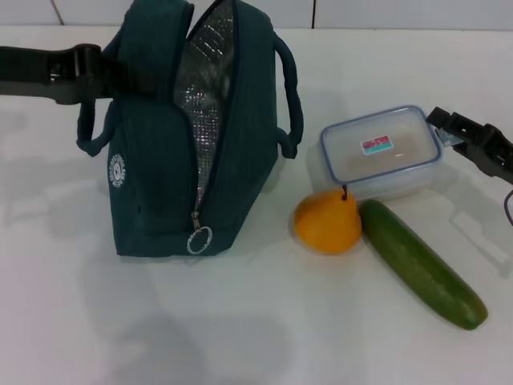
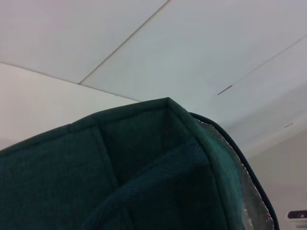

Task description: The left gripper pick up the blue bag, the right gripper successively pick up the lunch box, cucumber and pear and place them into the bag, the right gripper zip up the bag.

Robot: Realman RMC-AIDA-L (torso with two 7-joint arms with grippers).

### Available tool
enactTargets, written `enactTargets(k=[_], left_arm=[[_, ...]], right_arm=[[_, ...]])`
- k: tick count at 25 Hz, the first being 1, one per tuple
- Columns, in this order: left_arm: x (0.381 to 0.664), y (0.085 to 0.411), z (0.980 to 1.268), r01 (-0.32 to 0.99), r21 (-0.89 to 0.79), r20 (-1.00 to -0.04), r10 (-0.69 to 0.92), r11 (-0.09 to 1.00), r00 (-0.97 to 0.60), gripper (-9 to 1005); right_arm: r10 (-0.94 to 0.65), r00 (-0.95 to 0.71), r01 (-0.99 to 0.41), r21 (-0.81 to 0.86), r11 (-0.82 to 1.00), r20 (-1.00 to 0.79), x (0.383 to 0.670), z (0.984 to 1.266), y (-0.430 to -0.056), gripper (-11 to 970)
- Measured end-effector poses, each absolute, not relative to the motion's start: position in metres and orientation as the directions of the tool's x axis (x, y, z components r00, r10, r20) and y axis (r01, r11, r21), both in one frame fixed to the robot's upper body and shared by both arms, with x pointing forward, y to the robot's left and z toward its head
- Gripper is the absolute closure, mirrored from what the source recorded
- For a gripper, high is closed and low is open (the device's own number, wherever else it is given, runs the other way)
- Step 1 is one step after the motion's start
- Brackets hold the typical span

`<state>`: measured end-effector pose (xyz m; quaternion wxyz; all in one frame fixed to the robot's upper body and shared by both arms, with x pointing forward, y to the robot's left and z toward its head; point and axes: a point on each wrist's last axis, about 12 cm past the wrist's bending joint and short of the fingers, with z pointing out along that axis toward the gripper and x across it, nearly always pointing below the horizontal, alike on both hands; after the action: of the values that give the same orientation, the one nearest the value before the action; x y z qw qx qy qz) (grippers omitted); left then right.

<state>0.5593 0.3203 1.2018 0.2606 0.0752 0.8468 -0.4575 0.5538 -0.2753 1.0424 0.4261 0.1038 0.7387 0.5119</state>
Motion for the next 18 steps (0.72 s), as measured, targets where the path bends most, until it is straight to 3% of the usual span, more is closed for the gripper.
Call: enactTargets(k=[16,18], left_arm=[[0.5605,0.3207,1.201,0.364,-0.739,-0.506,-0.111,0.568,-0.855,949],[0.5603,0.3208,1.2003,0.363,-0.739,-0.505,-0.111,0.567,-0.856,949]], right_arm=[[0.587,-0.618,-0.299,0.847,0.44,-0.523,0.5556,1.0447,-0.2694,706],[0.595,-0.614,-0.297,0.851,0.434,-0.518,0.5558,1.0449,-0.2692,769]])
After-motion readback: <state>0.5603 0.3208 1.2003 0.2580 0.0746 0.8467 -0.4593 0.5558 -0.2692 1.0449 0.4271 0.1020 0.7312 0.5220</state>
